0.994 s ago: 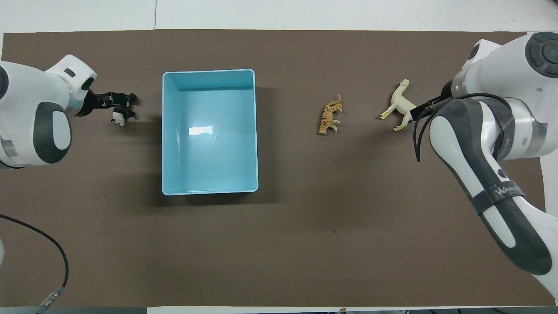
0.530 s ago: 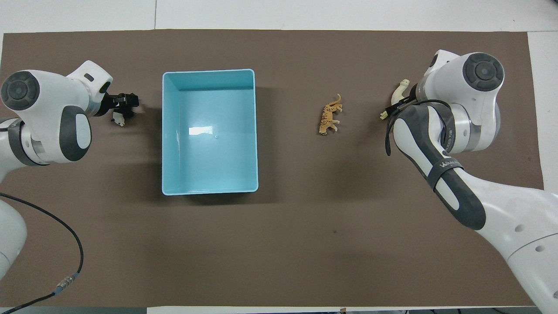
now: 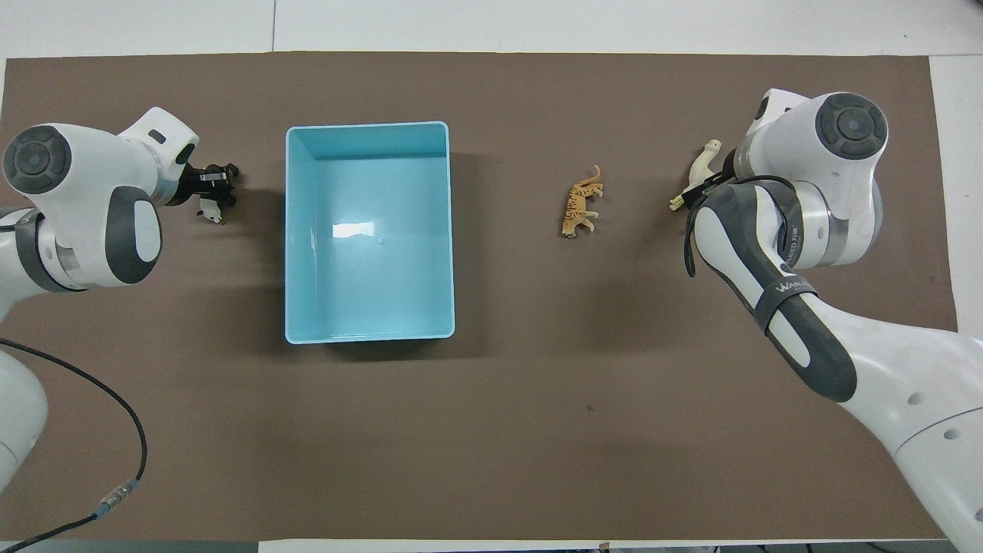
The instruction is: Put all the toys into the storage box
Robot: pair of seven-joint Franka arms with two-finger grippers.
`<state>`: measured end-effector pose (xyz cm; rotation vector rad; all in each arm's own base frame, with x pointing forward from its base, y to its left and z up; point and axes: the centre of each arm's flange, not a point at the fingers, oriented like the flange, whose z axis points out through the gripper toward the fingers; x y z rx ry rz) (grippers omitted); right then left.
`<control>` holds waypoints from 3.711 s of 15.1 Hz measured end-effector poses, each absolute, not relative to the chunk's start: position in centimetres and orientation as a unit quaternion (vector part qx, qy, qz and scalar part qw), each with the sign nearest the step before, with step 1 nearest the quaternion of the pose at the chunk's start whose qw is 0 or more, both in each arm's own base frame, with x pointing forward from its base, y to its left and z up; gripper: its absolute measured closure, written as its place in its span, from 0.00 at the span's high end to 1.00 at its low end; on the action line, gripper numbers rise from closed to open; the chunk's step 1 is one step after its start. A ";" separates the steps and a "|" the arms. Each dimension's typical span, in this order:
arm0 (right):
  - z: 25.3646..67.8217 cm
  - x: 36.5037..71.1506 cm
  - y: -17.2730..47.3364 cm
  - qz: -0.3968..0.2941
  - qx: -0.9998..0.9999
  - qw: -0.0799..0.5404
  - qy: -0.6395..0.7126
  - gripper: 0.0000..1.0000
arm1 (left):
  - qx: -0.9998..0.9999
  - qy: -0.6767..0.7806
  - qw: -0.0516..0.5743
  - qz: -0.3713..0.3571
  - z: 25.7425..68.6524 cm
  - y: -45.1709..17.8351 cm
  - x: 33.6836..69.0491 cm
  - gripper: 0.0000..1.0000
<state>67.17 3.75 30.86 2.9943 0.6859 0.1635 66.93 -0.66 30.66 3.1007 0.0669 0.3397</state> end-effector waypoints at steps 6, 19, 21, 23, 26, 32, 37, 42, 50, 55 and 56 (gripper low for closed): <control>30.3 66.9 3.7 0.053 0.972 0.022 0.227 0.99 | 0.996 0.081 0.015 0.040 41.5 -3.9 68.8 0.40; 34.7 68.3 4.2 0.035 0.974 0.014 0.225 0.42 | 0.988 0.155 0.003 0.004 41.1 -23.6 58.8 0.86; 38.5 68.5 4.7 0.023 0.979 0.009 0.202 0.41 | 0.989 0.144 0.000 0.024 43.6 -19.6 60.2 1.00; 43.7 67.9 7.9 0.000 0.986 0.007 0.167 0.41 | 0.993 0.106 -0.013 0.041 45.0 -13.2 61.9 1.00; 51.6 64.9 20.1 -0.009 0.995 0.026 0.100 0.41 | 0.996 0.042 -0.023 0.072 45.2 -0.9 64.1 1.00; 52.9 58.5 40.3 0.037 0.995 -0.008 0.088 0.41 | 0.987 0.010 -0.057 0.147 38.5 10.7 67.3 1.00; 42.2 58.3 50.0 0.072 0.991 -0.023 0.112 0.41 | 0.983 0.021 -0.055 0.176 32.1 13.3 70.6 1.00; 39.5 57.9 53.3 0.107 0.987 -0.050 0.106 0.49 | 0.979 0.027 -0.055 0.193 30.9 14.2 71.0 1.00; 44.7 61.4 44.8 0.060 0.997 0.008 0.038 1.00 | 0.982 0.028 -0.054 0.180 29.2 14.4 70.8 0.51; 45.7 66.6 34.9 0.043 0.998 0.015 -0.042 1.00 | 0.986 0.041 -0.048 0.154 29.9 13.6 71.2 0.41; 45.1 67.6 32.8 0.033 0.998 0.008 -0.061 1.00 | 0.988 0.053 -0.044 0.135 30.9 12.6 71.7 0.41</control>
